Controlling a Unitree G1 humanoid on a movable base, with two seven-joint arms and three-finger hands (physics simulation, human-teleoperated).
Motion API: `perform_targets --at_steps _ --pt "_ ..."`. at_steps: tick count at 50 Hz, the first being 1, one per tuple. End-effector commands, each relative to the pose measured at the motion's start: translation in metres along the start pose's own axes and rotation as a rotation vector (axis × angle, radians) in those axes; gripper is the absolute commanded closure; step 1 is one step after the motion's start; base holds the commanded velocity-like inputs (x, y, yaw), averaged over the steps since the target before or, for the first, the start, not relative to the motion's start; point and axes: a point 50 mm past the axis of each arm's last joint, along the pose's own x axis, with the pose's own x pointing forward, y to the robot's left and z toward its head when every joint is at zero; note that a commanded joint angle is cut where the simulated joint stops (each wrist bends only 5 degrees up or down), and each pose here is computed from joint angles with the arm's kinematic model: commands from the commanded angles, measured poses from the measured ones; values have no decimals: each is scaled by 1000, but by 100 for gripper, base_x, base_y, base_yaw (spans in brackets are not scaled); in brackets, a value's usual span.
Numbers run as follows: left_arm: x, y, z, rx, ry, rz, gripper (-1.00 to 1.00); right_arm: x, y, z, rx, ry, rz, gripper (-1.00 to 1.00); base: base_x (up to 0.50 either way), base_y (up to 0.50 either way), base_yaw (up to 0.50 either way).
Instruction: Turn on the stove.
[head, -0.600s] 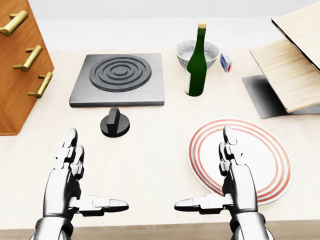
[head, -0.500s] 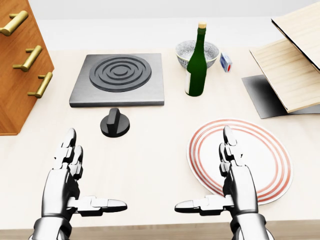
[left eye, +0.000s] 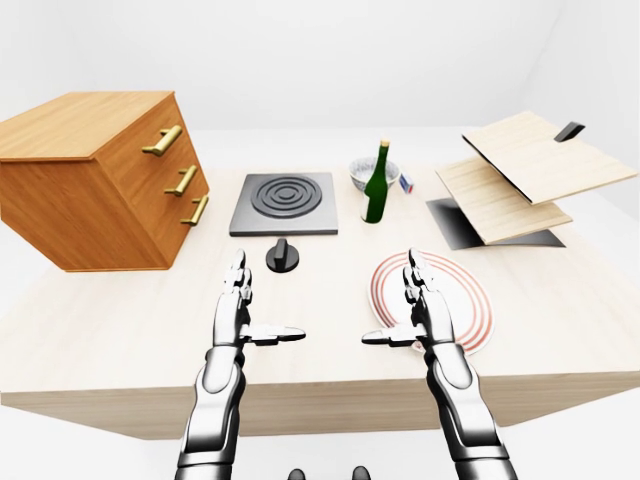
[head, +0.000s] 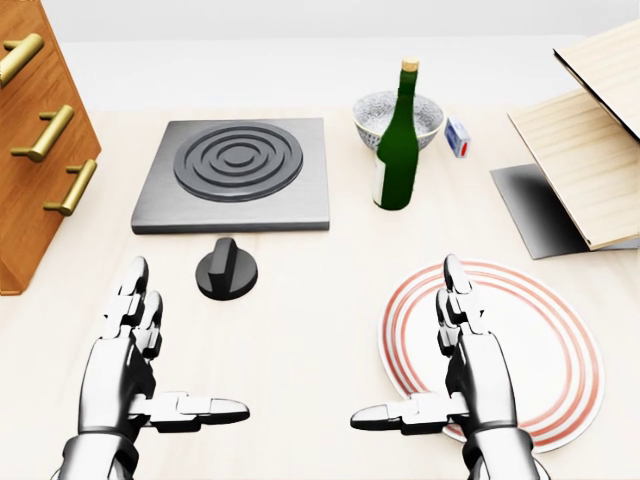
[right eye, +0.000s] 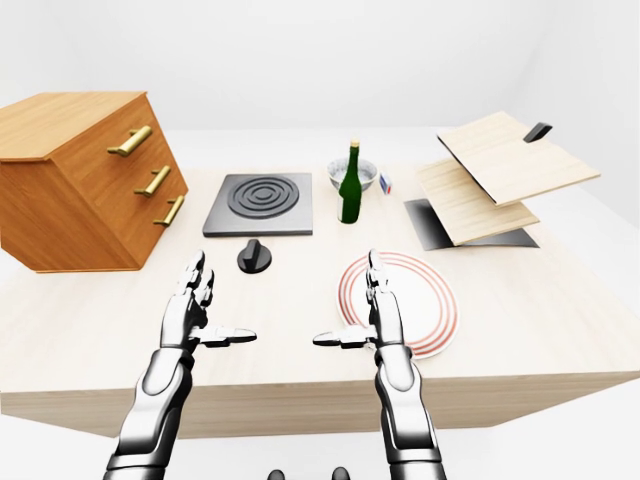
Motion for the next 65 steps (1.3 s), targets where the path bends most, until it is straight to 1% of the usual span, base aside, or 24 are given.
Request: perform_targets --at_steps 1,32,36,45,51,57,58,65 --pt "0 1 1 -1 -1 3 -100 -1 -1 0 4 -5 5 -100 25 0 0" --pt "0 2 1 -3 -2 4 -100 0 0 0 11 -7 5 -100 25 0 0" --pt "1 2 1 -4 -2 5 -100 -2 -2 2 19 -34 0 -100 0 0 0" --pt "4 2 -1 -3 5 6 -100 0 -3 1 30 -29 -3 -100 0 0 0" --pt "13 -2 -15 6 37 0 -100 2 -4 1 37 -20 -1 -100 0 0 0" --pt "15 -6 -22 13 55 -8 -100 2 -5 2 39 -21 -4 -100 0 0 0" --pt "16 -7 -26 17 76 -10 -100 2 -5 2 40 -19 -4 -100 0 0 0" --pt "17 -10 -35 25 116 -16 -100 2 -7 5 45 -23 -8 -100 0 0 0"
